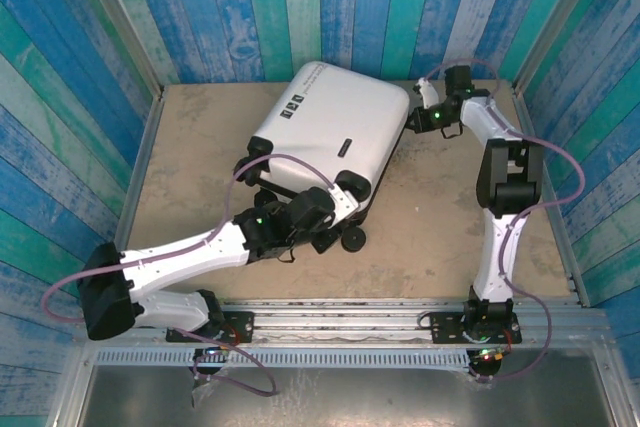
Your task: Pack the luggage
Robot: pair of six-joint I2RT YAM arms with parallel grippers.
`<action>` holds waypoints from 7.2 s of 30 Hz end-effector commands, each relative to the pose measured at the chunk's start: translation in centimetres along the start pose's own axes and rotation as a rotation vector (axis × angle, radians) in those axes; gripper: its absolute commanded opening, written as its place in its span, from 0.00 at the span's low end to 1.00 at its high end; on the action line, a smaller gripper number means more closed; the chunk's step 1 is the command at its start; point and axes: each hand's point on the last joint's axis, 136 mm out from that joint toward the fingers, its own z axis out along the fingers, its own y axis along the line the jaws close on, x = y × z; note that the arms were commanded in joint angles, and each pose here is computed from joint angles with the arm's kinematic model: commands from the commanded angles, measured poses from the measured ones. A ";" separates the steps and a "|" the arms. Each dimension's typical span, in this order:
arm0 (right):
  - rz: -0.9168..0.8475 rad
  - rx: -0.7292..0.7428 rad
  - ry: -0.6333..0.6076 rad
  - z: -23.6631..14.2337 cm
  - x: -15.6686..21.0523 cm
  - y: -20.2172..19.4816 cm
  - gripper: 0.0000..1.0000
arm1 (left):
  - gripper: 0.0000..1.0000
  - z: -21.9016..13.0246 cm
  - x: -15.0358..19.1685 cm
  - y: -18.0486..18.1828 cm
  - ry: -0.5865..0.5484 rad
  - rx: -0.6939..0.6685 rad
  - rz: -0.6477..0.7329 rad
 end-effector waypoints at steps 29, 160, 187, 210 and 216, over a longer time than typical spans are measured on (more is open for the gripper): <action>-0.265 0.121 -0.247 -4.4 -7.7 -3.3 0.00 | 0.92 2.1 -6.6 -4.2 0.211 -0.003 -0.287; 0.276 0.078 -0.274 -12.9 6.2 3.9 0.63 | 0.79 8.9 -6.5 0.2 0.267 -0.355 -0.769; -0.222 0.119 -0.414 -13.8 7.6 12.7 0.63 | 0.00 1.6 -0.6 1.5 0.342 -0.209 -0.431; -0.236 0.150 -0.232 -7.9 13.7 12.6 0.62 | 0.00 -7.3 5.7 5.9 0.271 -0.282 -0.618; -0.372 0.067 -0.147 -5.8 12.5 12.9 0.61 | 0.00 -7.3 5.5 5.5 0.278 -0.245 -0.570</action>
